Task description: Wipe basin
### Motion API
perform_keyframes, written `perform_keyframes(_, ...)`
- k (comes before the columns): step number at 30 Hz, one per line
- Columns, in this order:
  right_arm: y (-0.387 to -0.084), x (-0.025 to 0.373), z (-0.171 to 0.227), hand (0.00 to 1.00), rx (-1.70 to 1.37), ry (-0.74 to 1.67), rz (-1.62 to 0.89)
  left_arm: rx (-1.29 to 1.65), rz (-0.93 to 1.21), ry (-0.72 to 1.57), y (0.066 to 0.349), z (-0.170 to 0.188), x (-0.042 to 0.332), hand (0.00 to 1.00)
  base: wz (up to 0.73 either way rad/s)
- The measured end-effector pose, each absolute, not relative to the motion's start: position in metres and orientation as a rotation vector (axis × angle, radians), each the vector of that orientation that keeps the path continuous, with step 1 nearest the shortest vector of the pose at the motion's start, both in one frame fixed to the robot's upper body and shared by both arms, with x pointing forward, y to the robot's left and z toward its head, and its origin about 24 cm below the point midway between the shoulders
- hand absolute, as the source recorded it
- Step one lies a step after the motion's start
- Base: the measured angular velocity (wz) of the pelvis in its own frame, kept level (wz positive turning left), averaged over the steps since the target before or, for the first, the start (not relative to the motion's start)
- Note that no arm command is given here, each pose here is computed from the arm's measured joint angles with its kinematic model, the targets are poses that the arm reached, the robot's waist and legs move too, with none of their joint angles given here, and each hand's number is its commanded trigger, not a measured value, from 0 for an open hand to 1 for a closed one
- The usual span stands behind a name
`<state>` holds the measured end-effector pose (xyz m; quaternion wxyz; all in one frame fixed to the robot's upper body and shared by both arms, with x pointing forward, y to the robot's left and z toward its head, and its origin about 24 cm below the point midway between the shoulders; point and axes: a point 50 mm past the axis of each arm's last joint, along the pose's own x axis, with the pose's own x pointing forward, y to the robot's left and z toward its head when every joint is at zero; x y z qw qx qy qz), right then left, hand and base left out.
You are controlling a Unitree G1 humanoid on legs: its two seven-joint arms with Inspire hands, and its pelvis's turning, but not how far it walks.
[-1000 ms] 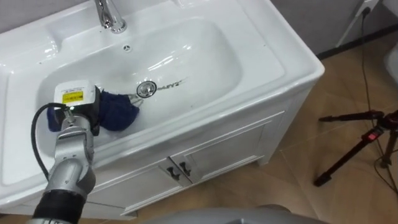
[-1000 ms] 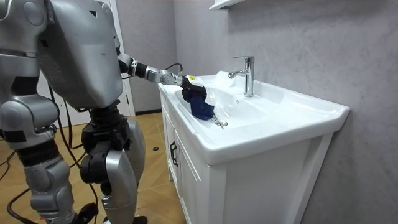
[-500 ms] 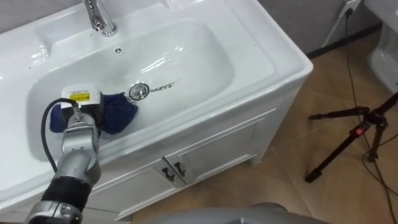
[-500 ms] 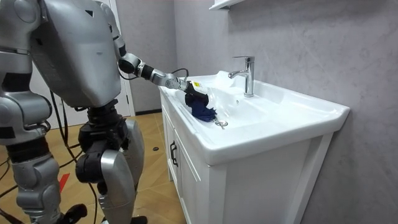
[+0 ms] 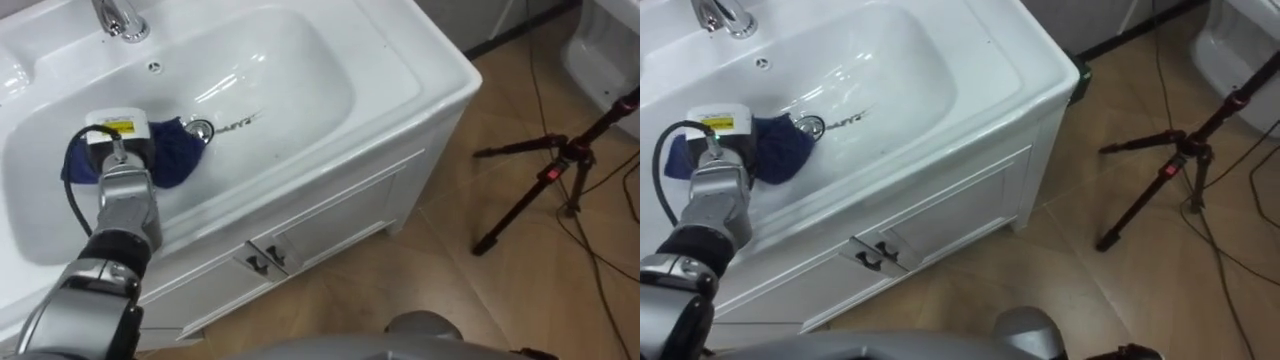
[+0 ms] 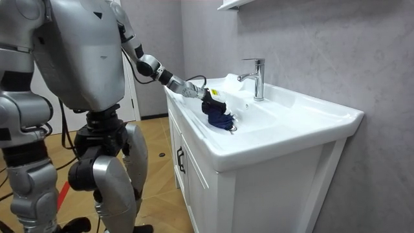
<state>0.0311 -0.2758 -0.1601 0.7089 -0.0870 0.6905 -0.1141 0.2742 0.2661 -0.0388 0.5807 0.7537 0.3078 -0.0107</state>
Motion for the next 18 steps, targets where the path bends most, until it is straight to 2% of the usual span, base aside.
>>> perform_keyframes(18, -0.274, 0.048, -0.159, 0.0, -0.264, 1.506, -0.217, 1.824, 0.066, 0.626, 0.26, -0.025, 0.295, 1.0, 0.01)
